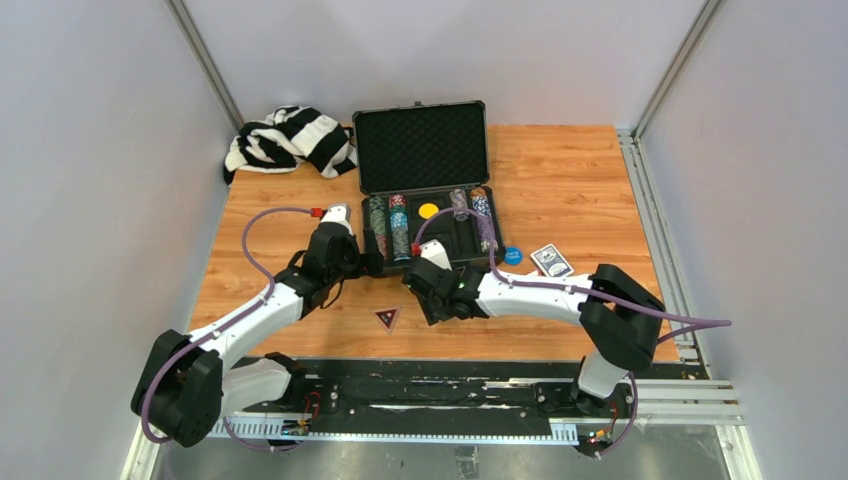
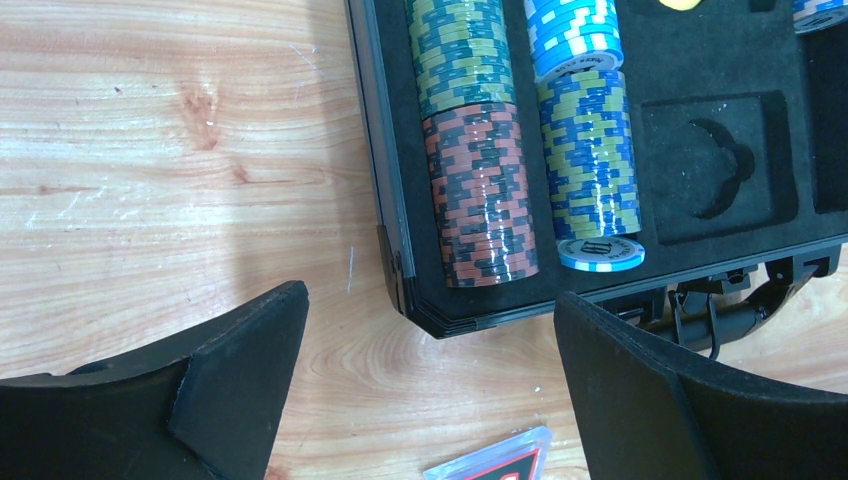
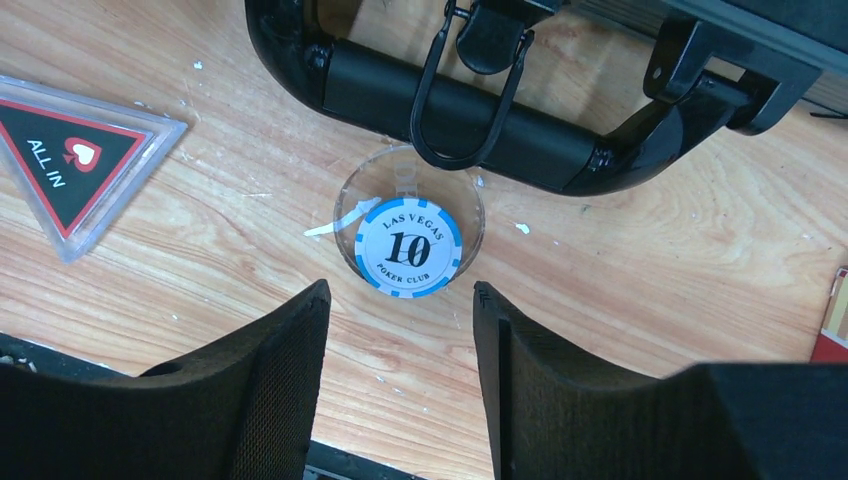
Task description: Pack up texas hold em set
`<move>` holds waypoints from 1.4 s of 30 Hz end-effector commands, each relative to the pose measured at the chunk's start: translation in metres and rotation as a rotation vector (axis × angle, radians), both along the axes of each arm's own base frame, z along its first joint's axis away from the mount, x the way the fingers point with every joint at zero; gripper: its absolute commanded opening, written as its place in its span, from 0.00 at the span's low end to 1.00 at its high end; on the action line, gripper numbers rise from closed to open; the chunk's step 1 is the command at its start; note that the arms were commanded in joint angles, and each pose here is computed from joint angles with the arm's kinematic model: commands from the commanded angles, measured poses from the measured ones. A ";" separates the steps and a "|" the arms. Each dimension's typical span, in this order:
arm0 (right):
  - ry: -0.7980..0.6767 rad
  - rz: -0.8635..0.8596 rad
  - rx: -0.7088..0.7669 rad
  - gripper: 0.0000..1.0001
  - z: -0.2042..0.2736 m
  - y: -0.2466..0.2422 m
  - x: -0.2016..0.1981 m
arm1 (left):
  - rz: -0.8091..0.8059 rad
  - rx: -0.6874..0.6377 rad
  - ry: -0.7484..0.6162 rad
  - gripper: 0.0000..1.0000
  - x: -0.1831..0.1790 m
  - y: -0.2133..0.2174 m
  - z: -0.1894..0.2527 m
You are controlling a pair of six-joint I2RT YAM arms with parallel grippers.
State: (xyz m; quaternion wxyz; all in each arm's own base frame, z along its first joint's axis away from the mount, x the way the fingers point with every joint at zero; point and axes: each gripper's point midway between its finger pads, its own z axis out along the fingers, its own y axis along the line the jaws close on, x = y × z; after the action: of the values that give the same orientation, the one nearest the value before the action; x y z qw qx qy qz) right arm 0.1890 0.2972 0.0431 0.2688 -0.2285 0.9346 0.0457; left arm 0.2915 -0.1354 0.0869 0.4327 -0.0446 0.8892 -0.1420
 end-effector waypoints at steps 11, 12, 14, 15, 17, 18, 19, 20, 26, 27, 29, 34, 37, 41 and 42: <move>-0.069 0.002 -0.047 0.38 0.001 0.011 0.037 | 0.014 0.018 0.004 0.98 0.005 0.003 -0.005; -0.065 0.002 -0.049 0.38 0.000 0.011 0.039 | 0.014 0.019 0.006 0.98 0.005 0.003 -0.006; -0.052 -0.002 -0.050 0.38 -0.004 0.009 0.040 | 0.011 0.021 0.013 0.98 0.005 0.003 -0.007; -0.050 -0.003 -0.053 0.37 -0.005 0.008 0.040 | 0.012 0.019 0.013 0.98 0.006 0.003 -0.007; -0.044 -0.005 -0.052 0.36 -0.007 0.007 0.038 | 0.011 0.019 0.014 0.98 0.006 0.002 -0.008; -0.043 -0.008 -0.050 0.35 -0.009 0.006 0.038 | 0.011 0.017 0.013 0.98 0.005 0.002 -0.008; -0.040 -0.010 -0.050 0.35 -0.010 0.005 0.037 | 0.011 0.017 0.014 0.98 0.005 0.002 -0.008; -0.036 -0.012 -0.051 0.35 -0.013 0.004 0.036 | 0.010 0.015 0.013 0.98 0.005 0.002 -0.008; -0.028 -0.012 -0.043 0.34 -0.015 0.005 0.034 | 0.008 0.013 0.014 0.98 0.006 0.001 -0.008; -0.027 -0.011 -0.042 0.34 -0.015 0.005 0.033 | 0.007 0.013 0.015 0.98 0.005 0.001 -0.008; -0.025 -0.011 -0.040 0.34 -0.015 0.004 0.032 | 0.008 0.012 0.015 0.98 0.005 0.001 -0.008; -0.012 -0.022 -0.043 0.33 -0.020 -0.003 0.027 | 0.010 0.007 0.011 0.98 0.004 0.002 -0.007; -0.009 -0.028 -0.041 0.32 -0.021 -0.006 0.024 | 0.013 0.005 0.008 0.98 0.004 0.002 -0.005; -0.016 -0.030 -0.031 0.32 -0.016 -0.009 0.023 | 0.012 0.000 0.006 0.98 0.003 0.002 -0.005; -0.019 -0.030 -0.027 0.32 -0.015 -0.009 0.024 | 0.012 0.001 0.006 0.98 0.003 0.002 -0.005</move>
State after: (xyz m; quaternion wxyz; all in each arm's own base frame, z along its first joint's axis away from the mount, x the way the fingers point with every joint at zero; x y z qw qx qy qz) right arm 0.2186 0.3023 0.0308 0.2869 -0.2251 0.9305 0.0355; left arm 0.2905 -0.1342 0.0739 0.4164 -0.0437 0.8986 -0.1314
